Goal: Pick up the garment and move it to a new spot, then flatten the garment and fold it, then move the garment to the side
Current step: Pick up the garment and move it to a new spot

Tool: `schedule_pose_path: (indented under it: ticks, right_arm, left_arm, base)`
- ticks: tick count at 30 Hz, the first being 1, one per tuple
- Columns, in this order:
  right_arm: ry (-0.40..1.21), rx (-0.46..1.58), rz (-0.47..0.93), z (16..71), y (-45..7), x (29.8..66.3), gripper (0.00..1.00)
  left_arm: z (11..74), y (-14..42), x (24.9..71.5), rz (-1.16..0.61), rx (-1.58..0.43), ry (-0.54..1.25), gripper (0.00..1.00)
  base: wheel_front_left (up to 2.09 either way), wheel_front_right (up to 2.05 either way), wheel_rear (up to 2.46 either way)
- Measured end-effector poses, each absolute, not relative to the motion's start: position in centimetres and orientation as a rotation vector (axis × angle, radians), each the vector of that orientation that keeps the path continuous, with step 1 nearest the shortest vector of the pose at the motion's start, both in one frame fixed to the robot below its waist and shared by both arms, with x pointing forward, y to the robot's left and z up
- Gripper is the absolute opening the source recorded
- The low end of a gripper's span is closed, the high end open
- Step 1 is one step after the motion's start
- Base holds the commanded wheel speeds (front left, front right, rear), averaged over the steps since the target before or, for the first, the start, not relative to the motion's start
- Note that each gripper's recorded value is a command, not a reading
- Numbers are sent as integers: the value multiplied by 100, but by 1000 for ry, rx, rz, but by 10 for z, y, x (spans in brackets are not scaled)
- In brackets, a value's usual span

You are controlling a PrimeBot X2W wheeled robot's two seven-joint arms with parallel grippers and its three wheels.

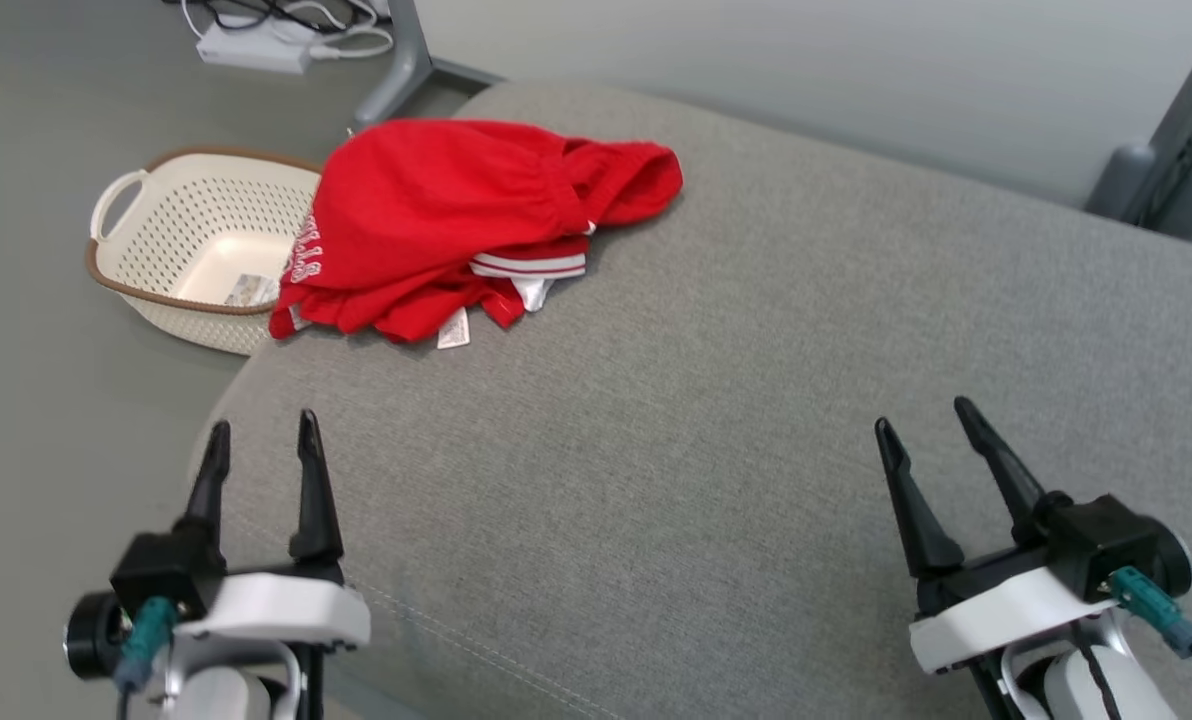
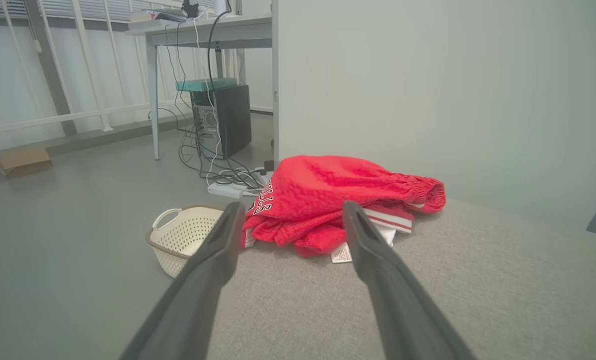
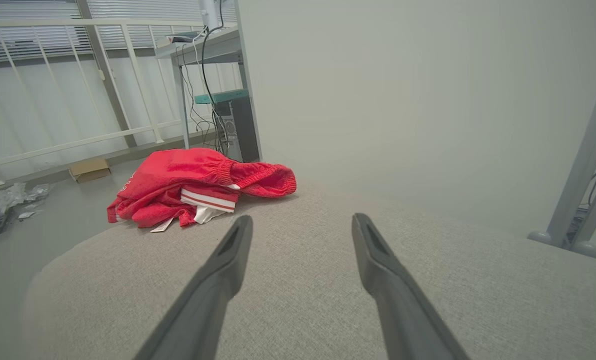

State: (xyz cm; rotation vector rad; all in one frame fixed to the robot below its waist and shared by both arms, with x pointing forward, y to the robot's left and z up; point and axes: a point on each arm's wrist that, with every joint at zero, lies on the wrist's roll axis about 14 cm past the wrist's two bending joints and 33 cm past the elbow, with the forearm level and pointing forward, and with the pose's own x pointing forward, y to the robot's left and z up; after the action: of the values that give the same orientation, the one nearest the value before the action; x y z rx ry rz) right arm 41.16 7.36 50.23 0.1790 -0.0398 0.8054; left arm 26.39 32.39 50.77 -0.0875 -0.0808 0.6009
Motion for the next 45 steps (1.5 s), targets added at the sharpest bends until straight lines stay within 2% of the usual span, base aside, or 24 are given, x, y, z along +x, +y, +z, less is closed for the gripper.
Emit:
schedule_pose_path:
  ticks: [9,14,23,32,45]
  right_arm:
    - [-21,170,764,486,50,444,100]
    - [12,163,723,466,30,460,100]
    - [42,150,683,444,8,478,100]
    - [59,138,664,431,-3,485,100]
    - [77,133,665,420,-7,488,100]
  left_arm:
    - [500,367,340,511,-23,35,100]
    - [484,379,405,419,-43,244,100]
    - [452,379,472,365,-85,490,100]
    - [426,379,503,383,-115,612,100]
    - [399,376,512,422,-163,742,100]
  base:
    - [0,0,0]
    - [0,0,0]
    - [0,0,0]
    - [0,0,0]
    - [0,0,0]
